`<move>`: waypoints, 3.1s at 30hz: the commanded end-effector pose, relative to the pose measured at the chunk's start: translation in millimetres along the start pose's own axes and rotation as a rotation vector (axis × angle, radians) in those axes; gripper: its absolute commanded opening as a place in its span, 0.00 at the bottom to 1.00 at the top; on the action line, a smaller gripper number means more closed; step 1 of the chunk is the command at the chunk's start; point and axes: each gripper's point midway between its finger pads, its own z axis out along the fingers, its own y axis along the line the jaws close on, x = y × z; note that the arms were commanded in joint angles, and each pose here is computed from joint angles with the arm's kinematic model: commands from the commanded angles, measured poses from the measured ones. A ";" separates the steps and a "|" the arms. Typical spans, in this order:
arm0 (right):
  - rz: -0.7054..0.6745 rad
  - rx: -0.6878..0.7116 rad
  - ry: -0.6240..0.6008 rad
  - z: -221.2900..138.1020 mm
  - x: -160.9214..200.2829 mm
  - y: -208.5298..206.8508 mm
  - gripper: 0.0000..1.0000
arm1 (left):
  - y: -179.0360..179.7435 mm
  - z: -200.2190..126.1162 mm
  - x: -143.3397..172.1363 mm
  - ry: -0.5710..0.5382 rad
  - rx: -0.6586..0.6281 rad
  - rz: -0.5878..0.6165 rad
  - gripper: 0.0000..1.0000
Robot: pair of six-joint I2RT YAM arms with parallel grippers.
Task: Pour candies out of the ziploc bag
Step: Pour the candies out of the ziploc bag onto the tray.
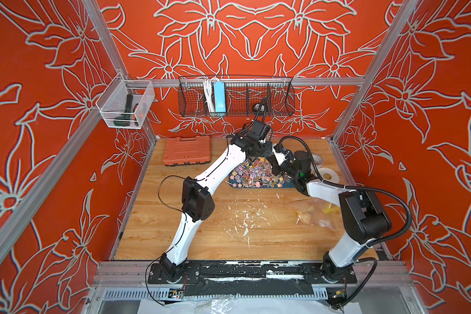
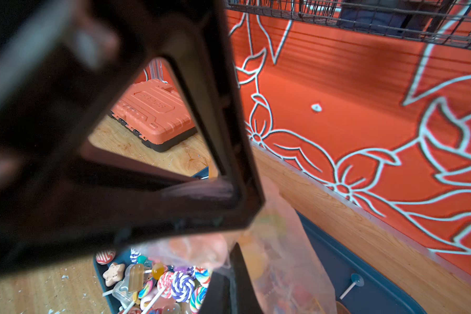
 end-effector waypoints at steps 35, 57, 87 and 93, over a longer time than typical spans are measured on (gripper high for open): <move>0.213 -0.088 -0.169 -19.7 -14.5 -32.4 0.00 | 67.5 -71.5 -67.8 -0.216 -0.181 0.057 0.66; 0.259 -0.290 -0.204 -33.2 -33.9 -35.0 0.00 | 29.3 -116.0 -12.3 -0.394 0.178 0.709 0.84; 0.195 -0.463 -0.227 -39.7 -48.4 -22.0 0.00 | 14.7 -62.1 -11.6 -0.436 0.563 1.160 0.90; 0.197 -0.474 -0.236 -36.8 -51.9 -23.6 0.00 | 18.6 -48.9 -14.1 -0.412 0.537 1.145 0.74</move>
